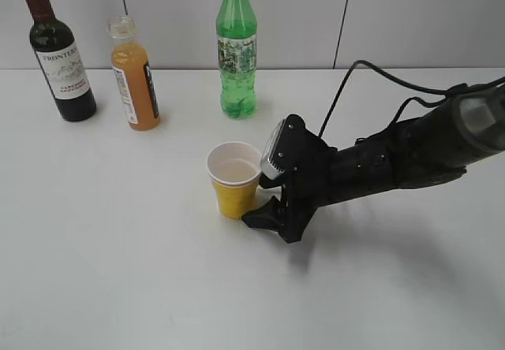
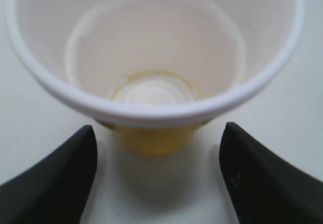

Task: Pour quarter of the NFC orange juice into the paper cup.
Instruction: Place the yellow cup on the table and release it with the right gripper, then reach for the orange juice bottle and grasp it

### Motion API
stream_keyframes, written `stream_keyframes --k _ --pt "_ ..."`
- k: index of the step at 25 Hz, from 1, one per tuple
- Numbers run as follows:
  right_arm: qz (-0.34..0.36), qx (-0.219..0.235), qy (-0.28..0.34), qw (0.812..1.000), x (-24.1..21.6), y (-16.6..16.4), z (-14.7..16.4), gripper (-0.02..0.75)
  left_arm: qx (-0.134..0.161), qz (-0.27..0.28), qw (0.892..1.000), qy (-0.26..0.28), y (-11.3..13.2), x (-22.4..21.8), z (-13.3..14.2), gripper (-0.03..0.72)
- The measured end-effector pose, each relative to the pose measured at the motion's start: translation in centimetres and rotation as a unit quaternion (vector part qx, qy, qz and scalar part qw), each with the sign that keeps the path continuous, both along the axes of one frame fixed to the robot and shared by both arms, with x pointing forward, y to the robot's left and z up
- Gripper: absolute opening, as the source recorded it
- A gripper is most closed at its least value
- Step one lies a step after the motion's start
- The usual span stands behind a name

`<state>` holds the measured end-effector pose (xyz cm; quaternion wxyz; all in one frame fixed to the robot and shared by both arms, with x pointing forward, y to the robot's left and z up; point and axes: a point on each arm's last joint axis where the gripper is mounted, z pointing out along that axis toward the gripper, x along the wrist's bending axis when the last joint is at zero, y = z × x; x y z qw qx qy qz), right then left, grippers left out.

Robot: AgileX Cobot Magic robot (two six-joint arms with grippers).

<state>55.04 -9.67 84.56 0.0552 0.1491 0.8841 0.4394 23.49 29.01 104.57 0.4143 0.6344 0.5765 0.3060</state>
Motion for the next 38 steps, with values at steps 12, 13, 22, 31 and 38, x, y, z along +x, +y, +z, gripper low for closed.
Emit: stream_keyframes --k 12,13,22,31,38 --pt "-0.075 -0.151 -0.054 0.984 1.2 -3.9 5.7 0.593 0.000 0.000 1.000 0.000 0.0 0.0 0.0 0.584" --pt "-0.098 -0.156 -0.072 0.980 1.5 -4.3 6.7 0.593 0.000 0.000 1.000 0.000 0.0 0.0 0.0 0.585" --pt "-0.442 -0.216 -0.222 0.842 5.9 -9.9 17.4 0.589 0.000 0.000 1.000 0.000 0.0 0.0 0.0 0.585" --pt "-0.591 -0.197 0.062 0.780 9.8 -17.5 26.3 0.538 0.000 0.000 1.000 0.000 0.0 0.0 0.0 0.585" --pt "-0.574 -0.171 0.094 0.795 8.3 -18.6 30.9 0.538 0.000 0.000 1.000 0.000 0.0 0.0 0.0 0.585"
